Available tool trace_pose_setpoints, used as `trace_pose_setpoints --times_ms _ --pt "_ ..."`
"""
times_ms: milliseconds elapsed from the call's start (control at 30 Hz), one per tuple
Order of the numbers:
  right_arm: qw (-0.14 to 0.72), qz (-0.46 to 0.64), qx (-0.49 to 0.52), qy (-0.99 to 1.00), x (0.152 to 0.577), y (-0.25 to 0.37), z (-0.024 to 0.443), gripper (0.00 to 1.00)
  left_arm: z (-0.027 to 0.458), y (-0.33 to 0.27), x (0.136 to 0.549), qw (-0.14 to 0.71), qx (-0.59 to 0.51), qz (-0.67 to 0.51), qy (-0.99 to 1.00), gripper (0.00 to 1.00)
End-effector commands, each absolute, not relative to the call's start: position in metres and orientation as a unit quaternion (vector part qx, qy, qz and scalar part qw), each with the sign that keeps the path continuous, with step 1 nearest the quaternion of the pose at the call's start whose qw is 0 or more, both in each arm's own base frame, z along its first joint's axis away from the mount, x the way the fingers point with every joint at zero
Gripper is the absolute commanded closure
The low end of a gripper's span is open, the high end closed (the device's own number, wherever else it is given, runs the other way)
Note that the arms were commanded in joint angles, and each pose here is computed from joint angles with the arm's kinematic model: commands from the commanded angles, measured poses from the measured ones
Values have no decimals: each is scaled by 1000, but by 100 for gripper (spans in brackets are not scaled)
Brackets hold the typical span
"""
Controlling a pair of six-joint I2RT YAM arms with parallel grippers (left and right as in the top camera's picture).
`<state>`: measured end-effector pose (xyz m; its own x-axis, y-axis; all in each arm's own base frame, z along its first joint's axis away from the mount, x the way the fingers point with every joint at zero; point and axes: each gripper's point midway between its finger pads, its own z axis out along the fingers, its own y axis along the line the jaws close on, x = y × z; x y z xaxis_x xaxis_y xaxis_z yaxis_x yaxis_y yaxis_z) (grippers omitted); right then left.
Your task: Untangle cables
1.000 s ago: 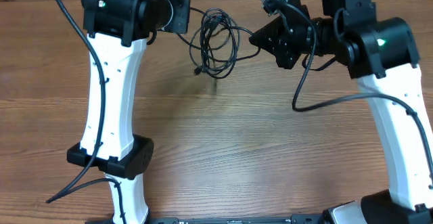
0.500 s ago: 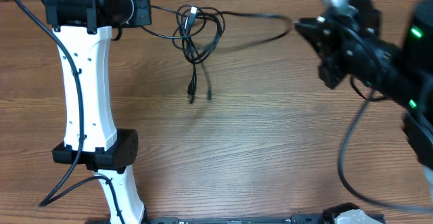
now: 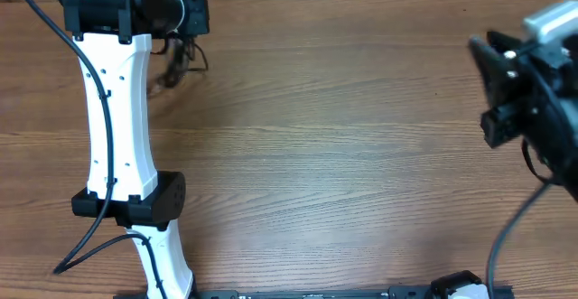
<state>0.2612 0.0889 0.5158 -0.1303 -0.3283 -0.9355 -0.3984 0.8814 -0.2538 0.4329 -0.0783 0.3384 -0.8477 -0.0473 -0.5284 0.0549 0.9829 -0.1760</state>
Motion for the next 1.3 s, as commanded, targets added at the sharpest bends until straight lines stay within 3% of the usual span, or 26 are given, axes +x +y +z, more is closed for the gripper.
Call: trace_pose_setpoints --times_ms 0,100,167,767,1267 --pt "577 65 -245 776 286 105 493 28 338 -131 418 255 63 -147 954 96" --pt "545 88 -262 791 298 118 474 9 343 -159 405 256 98 -158 949 96" --pt "521 102 -272 803 305 126 459 4 350 -174 395 261 117 -164 944 96" --pt "367 301 -301 827 341 200 385 4 477 -203 294 396 204 -276 851 96" --pt "342 331 -403 782 334 219 364 4 517 -202 312 471 159 -294 817 96"
